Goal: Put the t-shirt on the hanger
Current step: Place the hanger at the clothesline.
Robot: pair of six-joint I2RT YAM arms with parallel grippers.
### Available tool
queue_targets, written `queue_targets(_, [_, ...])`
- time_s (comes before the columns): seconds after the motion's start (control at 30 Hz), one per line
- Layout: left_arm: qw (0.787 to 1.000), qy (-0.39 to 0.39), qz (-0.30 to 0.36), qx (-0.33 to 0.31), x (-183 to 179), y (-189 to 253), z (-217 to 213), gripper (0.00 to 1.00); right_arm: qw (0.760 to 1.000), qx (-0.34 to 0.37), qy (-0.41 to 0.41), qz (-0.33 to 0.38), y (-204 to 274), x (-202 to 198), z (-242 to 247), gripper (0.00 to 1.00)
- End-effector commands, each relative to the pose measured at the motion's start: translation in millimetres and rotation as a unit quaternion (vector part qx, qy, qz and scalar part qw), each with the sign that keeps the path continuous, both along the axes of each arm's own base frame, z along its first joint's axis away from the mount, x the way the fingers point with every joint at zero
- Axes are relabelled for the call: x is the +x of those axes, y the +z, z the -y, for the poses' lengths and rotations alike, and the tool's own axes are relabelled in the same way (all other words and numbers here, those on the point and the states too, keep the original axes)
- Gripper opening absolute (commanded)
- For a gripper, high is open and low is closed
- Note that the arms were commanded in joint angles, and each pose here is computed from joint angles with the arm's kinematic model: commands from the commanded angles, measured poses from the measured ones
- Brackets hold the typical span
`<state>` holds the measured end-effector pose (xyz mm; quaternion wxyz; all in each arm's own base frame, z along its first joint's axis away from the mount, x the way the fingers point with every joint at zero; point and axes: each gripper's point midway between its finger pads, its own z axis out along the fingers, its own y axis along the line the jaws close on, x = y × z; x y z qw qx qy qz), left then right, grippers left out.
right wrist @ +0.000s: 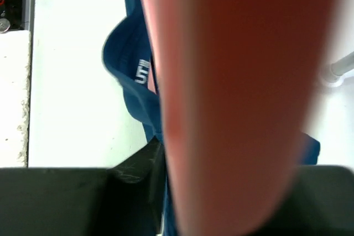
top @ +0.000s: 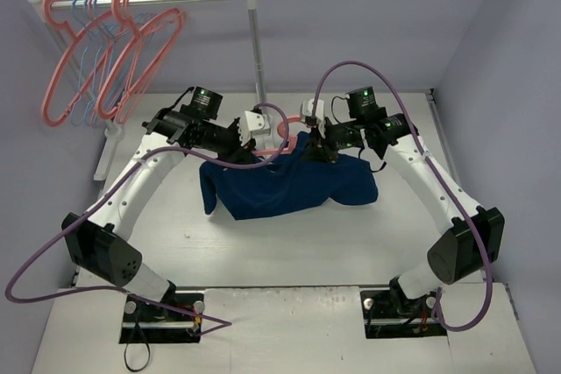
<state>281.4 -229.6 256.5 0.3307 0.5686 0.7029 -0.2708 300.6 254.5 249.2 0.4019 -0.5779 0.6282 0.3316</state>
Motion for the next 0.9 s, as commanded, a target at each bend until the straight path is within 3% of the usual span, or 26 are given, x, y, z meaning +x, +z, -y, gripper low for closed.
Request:
queue_targets(0.0, [0.995,-0.012,0.078,-0.062,-8.4,50.2,1.7,0.0,0.998,0.016,-0.041,0.044,27.8,8.3,19.9,0.3])
queue_targets(0.13, [0.993,0.004,0.09,-0.077,-6.5,54.5,-3.7,0.0,0.995,-0.004,-0.097,0.037,20.8,14.8,41.9,0.5])
queue_targets(0.3, [0.99,0.026,0.097,-0.094,-3.5,68.7,-9.4,0.0,0.982,-0.019,-0.176,0.071,38.5,24.3,77.7,0.55])
queue_targets(0.5, [0.977,0.059,0.149,-0.143,-1.5,141.0,-15.0,0.0,0.956,0.008,-0.246,0.161,123.6,32.7,97.7,0.61])
queue_targets(0.63, [0.946,0.097,0.242,-0.19,-7.9,235.0,-29.7,0.0,0.923,0.037,-0.315,0.22,190.1,36.4,117.1,0.63])
queue_targets(0.67, [0.945,0.106,0.244,-0.188,-3.9,236.3,-31.3,0.0,0.913,0.044,-0.331,0.235,206.7,36.9,122.5,0.63])
queue_targets(0.7, [0.93,0.112,0.281,-0.21,-13.3,272.8,-36.6,0.0,0.903,0.052,-0.346,0.248,221.4,36.9,127.5,0.64])
queue_targets(0.77, [0.898,0.133,0.34,-0.246,-27.1,331.5,-48.9,0.0,0.861,0.082,-0.407,0.294,272.1,34.0,149.9,0.64])
queue_targets(0.87, [0.867,0.155,0.385,-0.277,-38.8,376.5,-61.0,0.0,0.825,0.104,-0.452,0.324,302.3,29.2,168.5,0.69])
